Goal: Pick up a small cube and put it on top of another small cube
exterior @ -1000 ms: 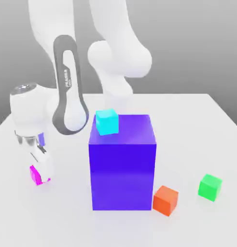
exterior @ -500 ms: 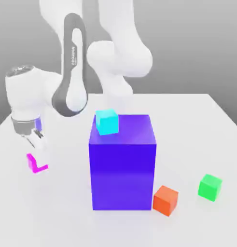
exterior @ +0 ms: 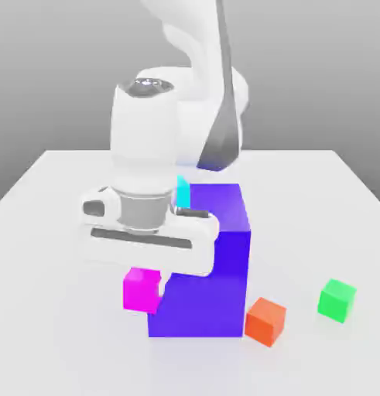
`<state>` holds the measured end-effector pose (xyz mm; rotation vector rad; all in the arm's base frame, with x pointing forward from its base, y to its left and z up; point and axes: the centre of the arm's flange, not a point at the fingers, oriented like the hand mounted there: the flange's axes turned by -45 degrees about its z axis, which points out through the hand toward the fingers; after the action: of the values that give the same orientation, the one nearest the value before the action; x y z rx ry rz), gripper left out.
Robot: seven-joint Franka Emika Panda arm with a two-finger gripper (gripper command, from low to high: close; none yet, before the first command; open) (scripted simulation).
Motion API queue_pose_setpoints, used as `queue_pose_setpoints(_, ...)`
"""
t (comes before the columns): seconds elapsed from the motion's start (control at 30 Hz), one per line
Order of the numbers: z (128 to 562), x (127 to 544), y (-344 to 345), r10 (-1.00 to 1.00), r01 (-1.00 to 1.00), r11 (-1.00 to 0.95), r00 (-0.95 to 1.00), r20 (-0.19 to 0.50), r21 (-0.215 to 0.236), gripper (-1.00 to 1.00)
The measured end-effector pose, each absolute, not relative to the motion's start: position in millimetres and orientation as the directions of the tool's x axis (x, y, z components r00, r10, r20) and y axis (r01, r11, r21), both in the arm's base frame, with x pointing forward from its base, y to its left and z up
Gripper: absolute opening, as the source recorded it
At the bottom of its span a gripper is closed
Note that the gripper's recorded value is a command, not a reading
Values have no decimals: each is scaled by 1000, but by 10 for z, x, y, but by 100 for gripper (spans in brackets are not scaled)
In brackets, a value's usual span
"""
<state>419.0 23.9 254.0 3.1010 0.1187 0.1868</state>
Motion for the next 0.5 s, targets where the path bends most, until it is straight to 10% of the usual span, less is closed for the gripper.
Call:
queue_pose_setpoints(0.3, 2535, 3302, 2695, 719, 718, -695, 694, 42, 24, -100)
queue_pose_setpoints(0.5, 2428, 3200, 2748, 744, 744, -668, 668, 10, 4, -100)
